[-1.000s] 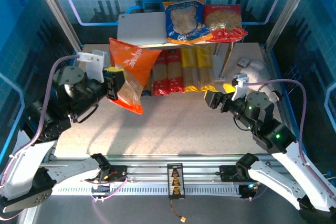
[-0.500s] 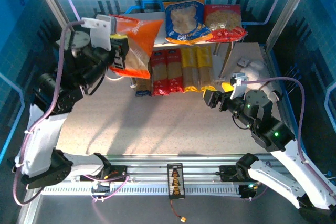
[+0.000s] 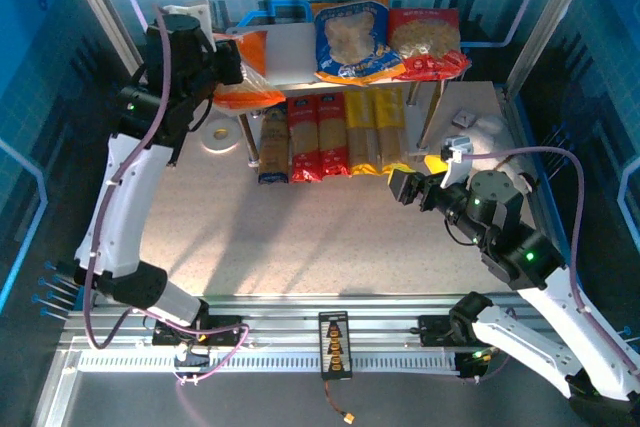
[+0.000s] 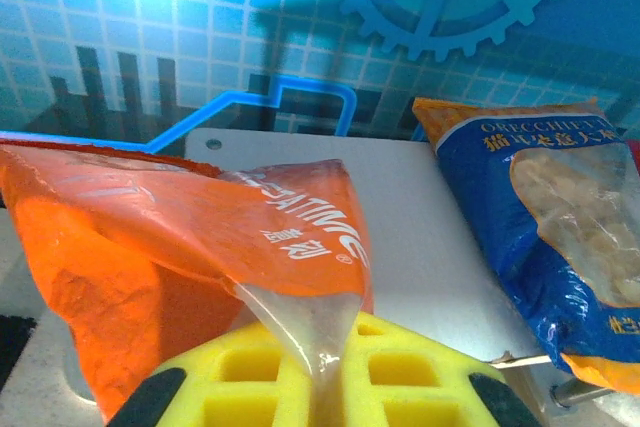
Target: Place and organize the pasta boxes and bags onto the shelf
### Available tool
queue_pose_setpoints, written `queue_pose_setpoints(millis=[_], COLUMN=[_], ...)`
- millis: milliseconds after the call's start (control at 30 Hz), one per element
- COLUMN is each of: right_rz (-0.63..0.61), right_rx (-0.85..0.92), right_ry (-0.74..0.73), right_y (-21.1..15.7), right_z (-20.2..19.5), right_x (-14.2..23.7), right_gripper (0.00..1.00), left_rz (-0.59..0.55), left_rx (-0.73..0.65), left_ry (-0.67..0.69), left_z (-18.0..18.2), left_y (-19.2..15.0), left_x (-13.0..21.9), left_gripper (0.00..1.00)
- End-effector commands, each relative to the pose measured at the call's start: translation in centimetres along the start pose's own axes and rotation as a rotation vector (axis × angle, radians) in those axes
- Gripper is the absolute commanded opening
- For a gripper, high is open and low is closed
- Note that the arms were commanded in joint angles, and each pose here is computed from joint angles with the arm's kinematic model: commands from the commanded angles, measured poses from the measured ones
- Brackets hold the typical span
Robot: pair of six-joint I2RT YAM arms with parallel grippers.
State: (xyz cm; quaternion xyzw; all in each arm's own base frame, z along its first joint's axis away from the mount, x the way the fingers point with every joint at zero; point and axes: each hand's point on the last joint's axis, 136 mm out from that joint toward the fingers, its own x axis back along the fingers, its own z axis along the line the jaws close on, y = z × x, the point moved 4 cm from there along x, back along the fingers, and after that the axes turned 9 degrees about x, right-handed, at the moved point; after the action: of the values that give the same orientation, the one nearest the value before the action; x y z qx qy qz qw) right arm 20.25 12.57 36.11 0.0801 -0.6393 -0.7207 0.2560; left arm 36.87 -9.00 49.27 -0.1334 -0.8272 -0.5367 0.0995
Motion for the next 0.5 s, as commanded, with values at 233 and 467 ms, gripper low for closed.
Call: queue_pose_setpoints(millis=[233, 467], right_rz=[-0.024, -0.018], right_rx=[0.033, 0.039], right_ry=[-0.013, -0.020], right_y=[0.9, 0.8], right_z=[0.0, -0.1], right_x=[0.5, 0.3], right_gripper=[0.86, 0.86], left_rz=[-0.224, -0.234], left_rx=[0.101, 0.119], left_ry=[-0.203, -0.232], left_z=[-3.8, -4.6], left_y=[6.5, 7.7], left_x=[0.8, -1.3], left_gripper=[0.00, 0.00])
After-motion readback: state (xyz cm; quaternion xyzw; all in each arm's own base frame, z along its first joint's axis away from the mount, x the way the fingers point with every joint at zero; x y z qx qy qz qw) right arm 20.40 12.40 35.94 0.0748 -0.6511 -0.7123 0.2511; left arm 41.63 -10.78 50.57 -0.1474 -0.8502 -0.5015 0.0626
